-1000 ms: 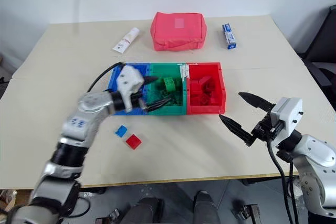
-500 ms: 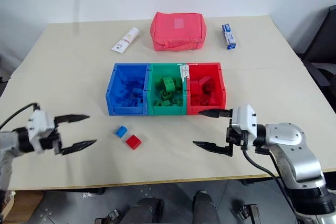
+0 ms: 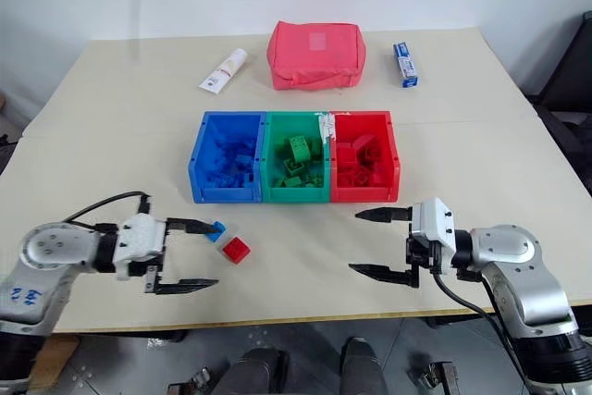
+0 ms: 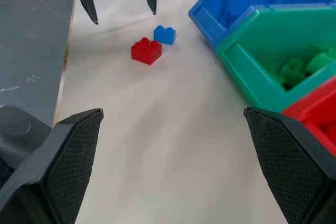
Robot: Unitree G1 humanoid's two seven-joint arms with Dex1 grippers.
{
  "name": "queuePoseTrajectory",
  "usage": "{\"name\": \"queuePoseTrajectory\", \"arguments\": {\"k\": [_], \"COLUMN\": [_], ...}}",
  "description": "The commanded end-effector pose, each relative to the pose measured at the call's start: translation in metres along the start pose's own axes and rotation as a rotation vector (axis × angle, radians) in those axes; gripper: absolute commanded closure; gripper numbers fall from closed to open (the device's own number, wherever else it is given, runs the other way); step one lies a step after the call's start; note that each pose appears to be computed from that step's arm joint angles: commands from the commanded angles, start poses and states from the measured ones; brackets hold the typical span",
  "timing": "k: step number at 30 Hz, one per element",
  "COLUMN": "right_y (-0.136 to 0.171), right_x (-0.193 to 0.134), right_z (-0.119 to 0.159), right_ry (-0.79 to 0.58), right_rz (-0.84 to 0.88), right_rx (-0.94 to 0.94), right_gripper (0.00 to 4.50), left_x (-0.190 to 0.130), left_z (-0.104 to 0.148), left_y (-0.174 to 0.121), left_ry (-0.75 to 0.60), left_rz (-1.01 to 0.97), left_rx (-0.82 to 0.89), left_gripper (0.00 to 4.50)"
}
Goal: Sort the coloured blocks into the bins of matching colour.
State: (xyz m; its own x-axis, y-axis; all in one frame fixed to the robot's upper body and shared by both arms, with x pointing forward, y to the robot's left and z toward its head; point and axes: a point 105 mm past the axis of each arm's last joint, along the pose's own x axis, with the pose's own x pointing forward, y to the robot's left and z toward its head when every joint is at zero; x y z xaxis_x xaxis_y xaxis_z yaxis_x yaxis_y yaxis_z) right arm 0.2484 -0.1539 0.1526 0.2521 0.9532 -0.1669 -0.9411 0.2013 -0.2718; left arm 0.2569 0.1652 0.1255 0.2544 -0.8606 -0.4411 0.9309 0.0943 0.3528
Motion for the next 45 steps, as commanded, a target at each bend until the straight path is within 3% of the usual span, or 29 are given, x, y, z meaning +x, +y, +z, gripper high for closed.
{"name": "queuePoseTrajectory", "arguments": {"k": [1,7,10,16,17,20,23,26,28,32,38,45], "right_y": [0.004,0.008,0.008,0.013,0.013,0.010,-0.003,-0.010,-0.011,-0.010,-0.003,0.003], "right_x": [-0.003,-0.010,-0.011,-0.016,-0.018,-0.027,-0.046,-0.061,-0.072,-0.085,-0.085,-0.078], "right_z": [0.010,0.010,0.010,0.009,0.009,0.011,0.015,0.019,0.019,0.019,0.018,0.020], "right_ry": [-0.002,0.016,0.017,0.028,0.030,0.017,-0.042,-0.082,-0.074,-0.080,-0.050,-0.062], "right_rz": [-0.010,-0.051,-0.071,-0.110,-0.124,-0.210,-0.439,-0.614,-0.714,-0.853,-0.888,-0.866], "right_rx": [-0.037,-0.032,-0.029,-0.018,-0.017,-0.022,-0.011,-0.019,-0.032,-0.010,-0.002,-0.001], "right_gripper": [0.00,0.00,0.00,0.00,0.00,0.00,0.00,0.00,0.00,0.00,0.00,0.00], "left_x": [0.016,0.025,0.027,0.031,0.032,0.034,0.049,0.077,0.096,0.154,0.192,0.179], "left_z": [-0.014,-0.026,-0.027,-0.024,-0.022,0.005,0.059,0.082,0.111,0.137,0.152,0.166], "left_y": [0.003,0.011,0.011,0.017,0.018,0.032,0.053,0.071,0.082,0.119,0.137,0.135], "left_ry": [0.076,0.136,0.118,0.084,0.071,-0.081,-0.299,-0.306,-0.415,-0.383,-0.367,-0.442], "left_rz": [-0.026,-0.075,-0.092,-0.088,-0.091,-0.031,0.043,0.120,0.163,0.324,0.322,0.273], "left_rx": [0.017,0.010,0.000,-0.004,0.006,-0.075,-0.132,-0.207,-0.177,-0.118,-0.081,0.043], "left_gripper": [0.02,0.02,0.62,2.37,2.40,2.40,2.40,2.40,2.40,2.40,2.40,0.17]}}
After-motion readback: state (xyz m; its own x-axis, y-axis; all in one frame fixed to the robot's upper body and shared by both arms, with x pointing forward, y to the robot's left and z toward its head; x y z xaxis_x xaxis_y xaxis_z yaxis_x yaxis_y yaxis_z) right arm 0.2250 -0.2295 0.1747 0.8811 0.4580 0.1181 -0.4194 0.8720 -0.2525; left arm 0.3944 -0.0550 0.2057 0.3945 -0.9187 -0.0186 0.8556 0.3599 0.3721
